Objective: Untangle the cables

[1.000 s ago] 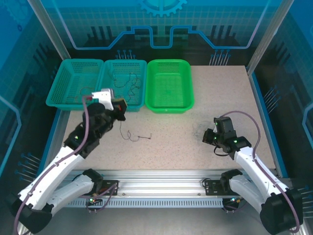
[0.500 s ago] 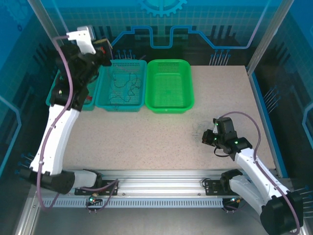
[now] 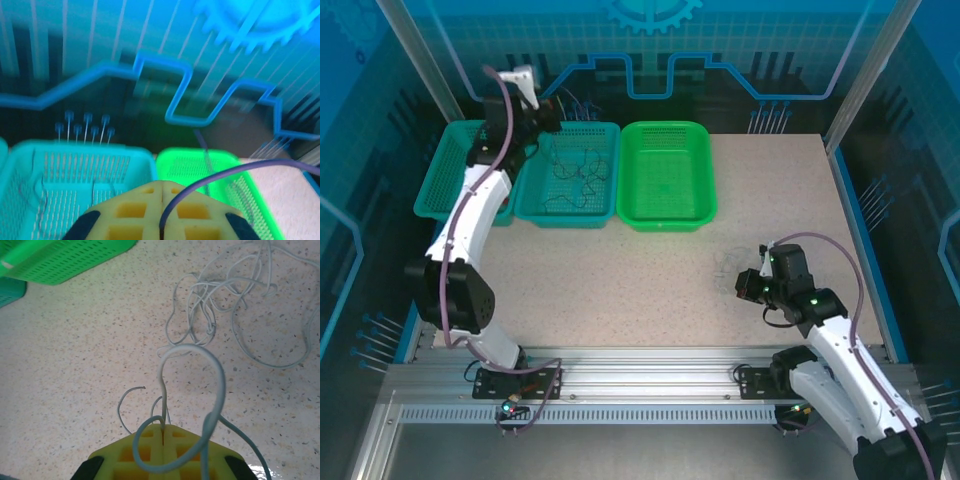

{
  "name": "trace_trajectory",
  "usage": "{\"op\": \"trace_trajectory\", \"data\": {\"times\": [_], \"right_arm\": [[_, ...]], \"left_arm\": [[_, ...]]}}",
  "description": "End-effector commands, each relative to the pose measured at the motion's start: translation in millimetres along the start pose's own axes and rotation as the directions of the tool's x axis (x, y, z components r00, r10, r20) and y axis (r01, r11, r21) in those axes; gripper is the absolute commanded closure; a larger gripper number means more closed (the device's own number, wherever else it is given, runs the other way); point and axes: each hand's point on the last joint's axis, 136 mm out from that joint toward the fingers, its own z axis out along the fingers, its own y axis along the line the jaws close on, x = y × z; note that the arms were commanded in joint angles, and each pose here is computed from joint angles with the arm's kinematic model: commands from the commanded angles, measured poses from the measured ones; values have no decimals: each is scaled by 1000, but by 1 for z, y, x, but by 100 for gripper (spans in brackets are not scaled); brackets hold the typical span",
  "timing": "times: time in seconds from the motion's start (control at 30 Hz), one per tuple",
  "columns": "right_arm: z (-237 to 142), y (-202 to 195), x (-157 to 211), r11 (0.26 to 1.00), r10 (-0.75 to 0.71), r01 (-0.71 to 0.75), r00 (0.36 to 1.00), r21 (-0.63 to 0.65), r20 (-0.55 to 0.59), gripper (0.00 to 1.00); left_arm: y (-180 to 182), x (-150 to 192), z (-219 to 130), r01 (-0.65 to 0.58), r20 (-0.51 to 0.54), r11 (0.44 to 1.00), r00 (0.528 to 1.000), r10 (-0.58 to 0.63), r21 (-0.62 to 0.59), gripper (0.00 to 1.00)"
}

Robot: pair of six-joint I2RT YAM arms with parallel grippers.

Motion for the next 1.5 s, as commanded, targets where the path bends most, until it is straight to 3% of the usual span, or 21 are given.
{"op": "trace_trajectory", "data": {"times": [0.0,0.07,0.17,0.27,0.47,0.67,0.8,1.0,1.07,1.13,1.17,1.3,1.47], "right_arm": [[-18,20,-6,997,-28,28,1000,-69,4,100],[-25,31,-12,994,-43,44,999,-100,15,100],[-36,48,-21,988,-68,72,997,-139,33,100],[-45,68,-33,978,-100,108,994,-178,54,100],[-57,118,-71,947,-182,208,975,-244,127,100],[-29,163,-126,925,-266,298,951,-234,159,100],[18,174,-168,928,-334,351,932,-122,141,100],[101,182,-207,932,-358,362,930,-34,82,100],[126,185,-215,936,-348,350,936,-26,58,91],[144,191,-222,936,-350,351,936,-21,35,67],[149,191,-224,936,-351,351,936,-10,23,62],[141,198,-233,928,-373,373,928,-5,24,58],[103,193,-221,923,-383,385,921,-17,65,59]], "left_arm": [[7,38,8,89,-60,996,994,-88,9,75],[7,64,7,101,-104,995,990,-98,25,59],[-5,82,-8,96,-115,994,989,-89,59,48],[-31,84,-35,78,-102,989,993,-66,125,46],[-111,89,-119,-35,-42,943,998,52,331,44],[-158,139,-205,-90,-52,869,990,132,487,42],[-146,182,-242,-93,-115,877,979,166,471,40],[-111,230,-258,-34,-248,918,958,141,394,32],[-104,236,-260,-21,-263,927,956,128,375,29],[-98,235,-261,-19,-250,935,961,115,354,25],[-97,234,-261,-22,-245,937,963,113,348,23],[-91,233,-260,-53,-239,946,962,134,320,20],[-98,239,-250,-68,-250,937,955,160,342,19]]}}
